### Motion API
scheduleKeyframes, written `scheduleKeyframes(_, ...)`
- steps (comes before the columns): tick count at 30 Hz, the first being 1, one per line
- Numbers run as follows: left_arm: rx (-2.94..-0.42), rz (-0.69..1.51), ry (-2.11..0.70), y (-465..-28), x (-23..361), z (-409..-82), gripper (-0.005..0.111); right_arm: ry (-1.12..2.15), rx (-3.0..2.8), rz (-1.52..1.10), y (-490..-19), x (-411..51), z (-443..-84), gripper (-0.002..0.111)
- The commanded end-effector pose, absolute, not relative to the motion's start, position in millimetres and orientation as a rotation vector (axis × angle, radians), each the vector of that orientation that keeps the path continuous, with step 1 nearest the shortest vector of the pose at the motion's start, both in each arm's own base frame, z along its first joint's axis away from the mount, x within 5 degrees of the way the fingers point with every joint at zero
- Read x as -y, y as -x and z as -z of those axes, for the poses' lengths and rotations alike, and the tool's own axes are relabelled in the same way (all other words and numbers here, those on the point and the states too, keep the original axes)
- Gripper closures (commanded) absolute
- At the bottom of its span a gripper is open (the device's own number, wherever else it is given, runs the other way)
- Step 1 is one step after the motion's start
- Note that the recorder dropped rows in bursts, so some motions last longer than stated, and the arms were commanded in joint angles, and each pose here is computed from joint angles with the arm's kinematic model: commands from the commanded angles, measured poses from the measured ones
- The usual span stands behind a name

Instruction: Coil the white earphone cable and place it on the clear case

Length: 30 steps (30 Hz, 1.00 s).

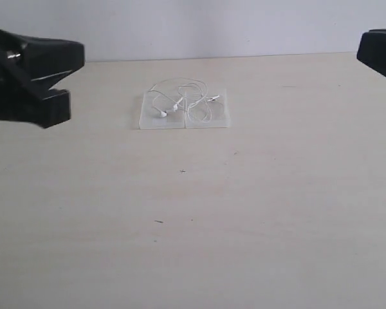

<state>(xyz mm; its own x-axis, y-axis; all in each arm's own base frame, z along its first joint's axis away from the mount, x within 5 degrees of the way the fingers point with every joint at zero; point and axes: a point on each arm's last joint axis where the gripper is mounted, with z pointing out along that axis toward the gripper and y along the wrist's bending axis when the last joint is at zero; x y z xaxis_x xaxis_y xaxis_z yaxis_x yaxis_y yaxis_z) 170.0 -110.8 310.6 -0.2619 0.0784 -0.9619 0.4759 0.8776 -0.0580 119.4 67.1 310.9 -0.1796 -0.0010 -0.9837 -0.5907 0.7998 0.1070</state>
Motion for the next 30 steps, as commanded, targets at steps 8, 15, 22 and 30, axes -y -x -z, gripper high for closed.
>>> scheduleKeyframes(8,-1.749,0.422,-0.173,-121,62,-300,0.107,0.463,-1.650,-0.599,-102,-64,-307,0.108)
scheduleKeyframes(15,-1.715,0.409,-0.191,-116,58,-301,0.107,0.463,-1.650,-0.599,-102,-64,-307,0.108)
scheduleKeyframes(22,-1.713,0.406,-0.194,-116,58,-301,0.107,0.463,-1.650,-0.599,-102,-64,-307,0.108)
scheduleKeyframes(30,-1.712,0.410,-0.206,-116,59,-301,0.107,0.466,-1.650,-0.595,-102,-64,-307,0.108)
